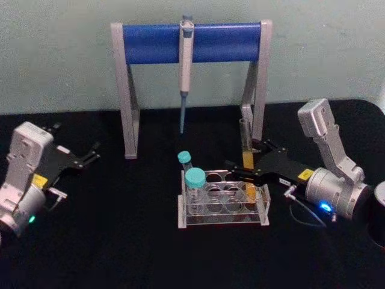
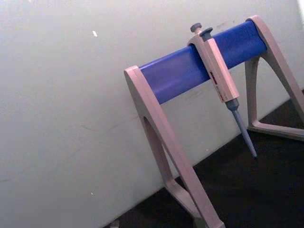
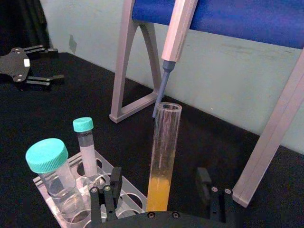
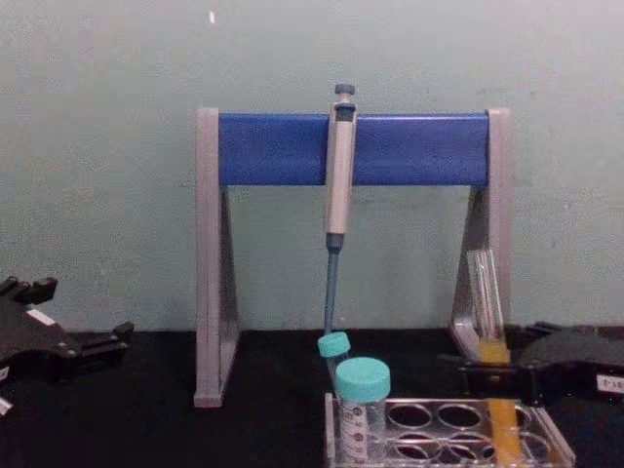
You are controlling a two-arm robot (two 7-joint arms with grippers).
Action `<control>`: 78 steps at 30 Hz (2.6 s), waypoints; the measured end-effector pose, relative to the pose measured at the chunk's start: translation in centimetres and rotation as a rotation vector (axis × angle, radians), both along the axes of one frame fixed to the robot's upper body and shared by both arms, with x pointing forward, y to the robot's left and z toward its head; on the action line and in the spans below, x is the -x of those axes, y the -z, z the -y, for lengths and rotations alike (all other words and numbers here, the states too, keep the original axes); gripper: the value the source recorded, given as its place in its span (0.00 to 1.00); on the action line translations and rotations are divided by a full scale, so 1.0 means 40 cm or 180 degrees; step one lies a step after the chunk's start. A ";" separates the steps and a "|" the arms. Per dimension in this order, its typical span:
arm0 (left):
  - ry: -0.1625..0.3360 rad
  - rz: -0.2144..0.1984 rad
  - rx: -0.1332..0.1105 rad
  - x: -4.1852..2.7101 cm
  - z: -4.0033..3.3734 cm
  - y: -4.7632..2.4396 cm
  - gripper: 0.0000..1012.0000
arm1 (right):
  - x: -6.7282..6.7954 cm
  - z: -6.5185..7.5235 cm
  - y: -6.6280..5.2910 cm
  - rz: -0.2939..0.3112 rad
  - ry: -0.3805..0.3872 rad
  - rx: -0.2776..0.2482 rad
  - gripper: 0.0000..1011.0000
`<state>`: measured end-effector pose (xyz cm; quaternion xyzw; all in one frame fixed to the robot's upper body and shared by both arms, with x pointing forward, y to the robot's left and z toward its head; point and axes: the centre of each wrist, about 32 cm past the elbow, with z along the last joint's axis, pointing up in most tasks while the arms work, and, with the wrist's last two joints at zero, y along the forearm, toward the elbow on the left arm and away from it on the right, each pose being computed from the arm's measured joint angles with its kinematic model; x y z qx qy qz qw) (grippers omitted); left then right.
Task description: Pick up the test tube from the test tube rack, shake it, then place it back into the test tube rack.
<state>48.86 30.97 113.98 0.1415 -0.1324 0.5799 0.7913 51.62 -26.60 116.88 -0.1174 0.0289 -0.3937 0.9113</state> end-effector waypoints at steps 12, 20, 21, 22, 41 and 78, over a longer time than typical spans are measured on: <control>0.0000 0.0000 0.0000 0.000 0.000 0.000 0.99 | 0.000 0.000 0.000 0.0000 0.0001 -0.0004 0.91; 0.0000 0.0000 0.0000 0.000 0.000 0.000 0.99 | 0.000 0.000 0.000 -0.0001 0.0002 -0.0007 0.67; 0.0000 0.0000 0.0000 0.000 0.000 0.000 0.99 | 0.000 0.001 0.000 -0.0001 0.0002 -0.0007 0.64; 0.0000 0.0000 0.0000 0.000 0.000 0.000 0.99 | 0.000 0.000 0.000 -0.0001 0.0002 -0.0007 0.62; 0.0000 0.0000 0.0000 0.000 0.000 0.000 0.99 | 0.000 0.000 0.000 -0.0002 0.0004 -0.0010 0.23; 0.0000 0.0000 0.0000 0.000 0.000 0.000 0.99 | 0.056 0.014 0.025 0.0516 0.0036 -0.0324 0.23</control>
